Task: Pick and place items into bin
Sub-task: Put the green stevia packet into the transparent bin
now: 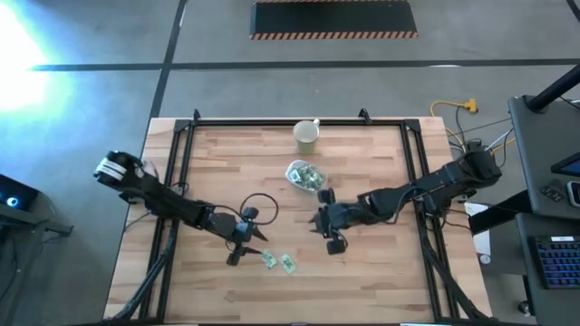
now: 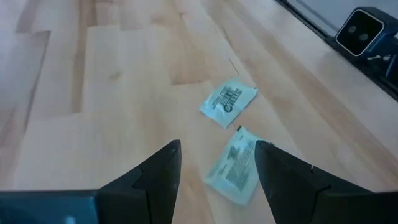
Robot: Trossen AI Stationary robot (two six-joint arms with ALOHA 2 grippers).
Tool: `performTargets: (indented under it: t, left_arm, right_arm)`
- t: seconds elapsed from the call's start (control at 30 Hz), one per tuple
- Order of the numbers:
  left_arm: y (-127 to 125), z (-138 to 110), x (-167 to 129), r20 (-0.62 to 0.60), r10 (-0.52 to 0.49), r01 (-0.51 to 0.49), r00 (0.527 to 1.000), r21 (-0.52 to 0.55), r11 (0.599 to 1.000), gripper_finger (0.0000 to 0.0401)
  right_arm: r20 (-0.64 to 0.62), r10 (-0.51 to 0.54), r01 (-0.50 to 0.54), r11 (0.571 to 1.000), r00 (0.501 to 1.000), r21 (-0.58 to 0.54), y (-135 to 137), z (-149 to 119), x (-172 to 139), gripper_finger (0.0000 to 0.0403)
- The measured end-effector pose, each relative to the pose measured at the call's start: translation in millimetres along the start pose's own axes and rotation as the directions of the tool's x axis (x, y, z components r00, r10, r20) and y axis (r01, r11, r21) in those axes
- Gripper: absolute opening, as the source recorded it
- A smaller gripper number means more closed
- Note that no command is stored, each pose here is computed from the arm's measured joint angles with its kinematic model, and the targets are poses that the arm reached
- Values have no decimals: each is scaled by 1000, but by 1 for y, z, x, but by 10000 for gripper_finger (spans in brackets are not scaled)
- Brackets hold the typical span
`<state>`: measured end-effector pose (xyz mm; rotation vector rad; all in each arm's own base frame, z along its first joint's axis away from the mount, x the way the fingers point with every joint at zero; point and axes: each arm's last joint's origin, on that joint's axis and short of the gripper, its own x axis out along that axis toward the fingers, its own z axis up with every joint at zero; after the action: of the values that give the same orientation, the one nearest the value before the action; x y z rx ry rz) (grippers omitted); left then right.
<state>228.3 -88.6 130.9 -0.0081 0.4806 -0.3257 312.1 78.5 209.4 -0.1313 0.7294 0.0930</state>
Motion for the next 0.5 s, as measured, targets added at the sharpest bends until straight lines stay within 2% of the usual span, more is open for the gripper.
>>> performTargets:
  t: [0.23, 0.5]
  left_arm:
    - [-3, -2, 26, -17, -56, 56, 998, 12, 998, 189]
    - [-3, -10, 42, -69, -74, 75, 995, 9, 997, 189]
  right_arm:
    - [1, 61, -61, 998, 998, 2, 26, -2, -5, 94]
    - [0, 95, -95, 996, 996, 1, 41, -4, -8, 81]
